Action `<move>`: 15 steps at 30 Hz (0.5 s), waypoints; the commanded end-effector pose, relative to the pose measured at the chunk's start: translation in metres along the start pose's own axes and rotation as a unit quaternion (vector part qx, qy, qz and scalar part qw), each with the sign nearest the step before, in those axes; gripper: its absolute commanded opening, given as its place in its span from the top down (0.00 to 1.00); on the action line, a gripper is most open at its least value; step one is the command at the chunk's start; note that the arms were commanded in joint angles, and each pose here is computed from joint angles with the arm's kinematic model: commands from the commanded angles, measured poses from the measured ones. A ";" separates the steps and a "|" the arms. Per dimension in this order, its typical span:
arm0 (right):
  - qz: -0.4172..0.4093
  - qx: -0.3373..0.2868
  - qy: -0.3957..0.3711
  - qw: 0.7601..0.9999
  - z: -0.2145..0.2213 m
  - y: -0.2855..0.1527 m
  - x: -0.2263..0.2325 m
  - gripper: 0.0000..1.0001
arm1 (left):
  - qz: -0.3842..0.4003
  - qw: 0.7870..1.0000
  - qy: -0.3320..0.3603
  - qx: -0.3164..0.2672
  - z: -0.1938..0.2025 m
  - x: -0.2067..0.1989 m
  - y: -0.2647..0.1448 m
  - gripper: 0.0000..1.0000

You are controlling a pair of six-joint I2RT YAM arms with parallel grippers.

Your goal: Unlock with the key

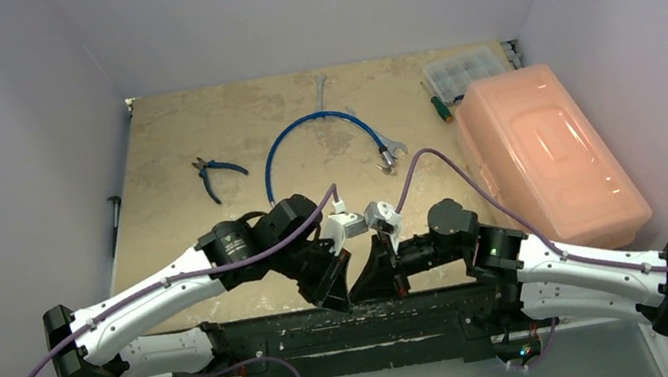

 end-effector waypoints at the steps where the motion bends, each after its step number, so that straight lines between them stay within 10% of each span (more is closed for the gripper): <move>1: -0.038 -0.020 -0.019 0.999 -0.004 0.000 0.006 0.96 | 0.022 0.999 0.043 -0.023 -0.005 -0.007 -0.006 1.00; 5: -0.054 -0.025 -0.019 0.998 -0.003 -0.003 0.009 1.00 | 0.012 0.998 0.049 -0.036 -0.006 -0.007 -0.008 0.95; 11: -0.037 -0.051 -0.017 0.998 0.001 -0.009 0.010 1.00 | -0.032 0.995 0.057 -0.068 -0.009 -0.004 -0.015 0.51; 15: 0.000 -0.057 0.002 0.998 0.006 -0.014 0.007 1.00 | -0.047 0.992 0.072 -0.094 -0.009 -0.005 -0.023 0.39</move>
Point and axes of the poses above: each gripper's point midway between its finger pads, its own y axis out along the fingers, its own x axis along the line the jaws close on, z = x × y, the point moved 10 cm from there along -y, back along the fingers, and after that the axes turned 7 degrees about -y, right-handed, at the moved point
